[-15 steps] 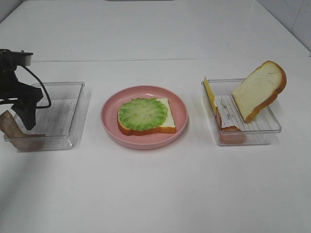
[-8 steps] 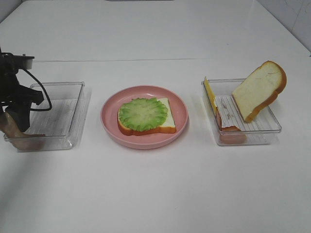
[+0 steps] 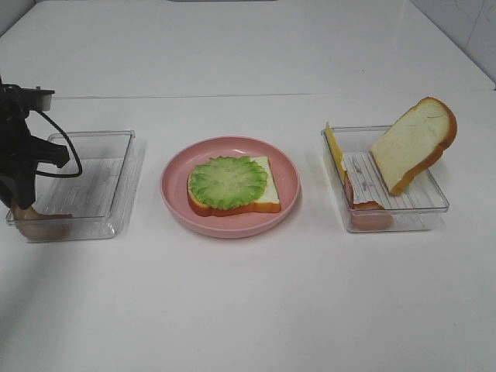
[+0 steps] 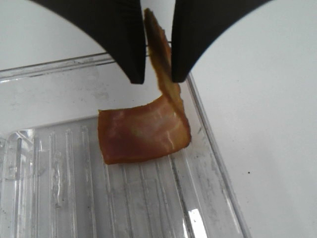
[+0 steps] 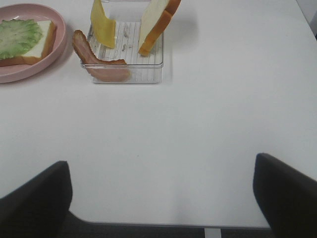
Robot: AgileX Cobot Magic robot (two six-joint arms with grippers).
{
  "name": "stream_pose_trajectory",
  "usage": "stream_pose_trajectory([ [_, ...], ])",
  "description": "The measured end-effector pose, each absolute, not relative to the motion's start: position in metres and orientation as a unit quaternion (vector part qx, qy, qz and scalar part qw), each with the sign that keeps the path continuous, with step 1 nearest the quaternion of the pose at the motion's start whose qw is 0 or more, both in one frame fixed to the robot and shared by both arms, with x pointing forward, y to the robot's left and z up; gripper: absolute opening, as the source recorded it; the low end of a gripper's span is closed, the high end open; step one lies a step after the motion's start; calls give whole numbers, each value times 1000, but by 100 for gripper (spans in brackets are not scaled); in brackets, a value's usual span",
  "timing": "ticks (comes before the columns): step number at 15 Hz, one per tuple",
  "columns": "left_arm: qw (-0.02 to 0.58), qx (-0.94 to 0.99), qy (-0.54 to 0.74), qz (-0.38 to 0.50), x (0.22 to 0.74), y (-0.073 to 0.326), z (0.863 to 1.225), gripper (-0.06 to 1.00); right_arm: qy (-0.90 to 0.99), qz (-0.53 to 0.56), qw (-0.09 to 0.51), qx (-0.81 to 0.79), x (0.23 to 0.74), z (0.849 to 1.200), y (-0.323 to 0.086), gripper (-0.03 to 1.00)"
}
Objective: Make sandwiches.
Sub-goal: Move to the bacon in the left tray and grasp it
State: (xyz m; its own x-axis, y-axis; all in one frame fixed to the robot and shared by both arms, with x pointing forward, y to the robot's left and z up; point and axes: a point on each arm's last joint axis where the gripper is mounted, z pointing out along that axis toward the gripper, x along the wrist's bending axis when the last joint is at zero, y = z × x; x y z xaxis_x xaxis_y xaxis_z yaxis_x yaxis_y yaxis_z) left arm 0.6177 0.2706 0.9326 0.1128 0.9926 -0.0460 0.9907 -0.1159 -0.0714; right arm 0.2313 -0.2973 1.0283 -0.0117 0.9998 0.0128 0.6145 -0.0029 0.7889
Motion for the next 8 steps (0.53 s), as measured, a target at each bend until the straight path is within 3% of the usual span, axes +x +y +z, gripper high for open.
stream_pose_trajectory([
  [2, 12, -747, -664, 38, 618, 271, 933, 1, 637, 316, 305, 634, 231, 1028, -297, 96],
  [8, 0, -749, -662, 20, 616, 272, 949, 0, 637, 316, 305, 634, 231, 1028, -297, 96],
])
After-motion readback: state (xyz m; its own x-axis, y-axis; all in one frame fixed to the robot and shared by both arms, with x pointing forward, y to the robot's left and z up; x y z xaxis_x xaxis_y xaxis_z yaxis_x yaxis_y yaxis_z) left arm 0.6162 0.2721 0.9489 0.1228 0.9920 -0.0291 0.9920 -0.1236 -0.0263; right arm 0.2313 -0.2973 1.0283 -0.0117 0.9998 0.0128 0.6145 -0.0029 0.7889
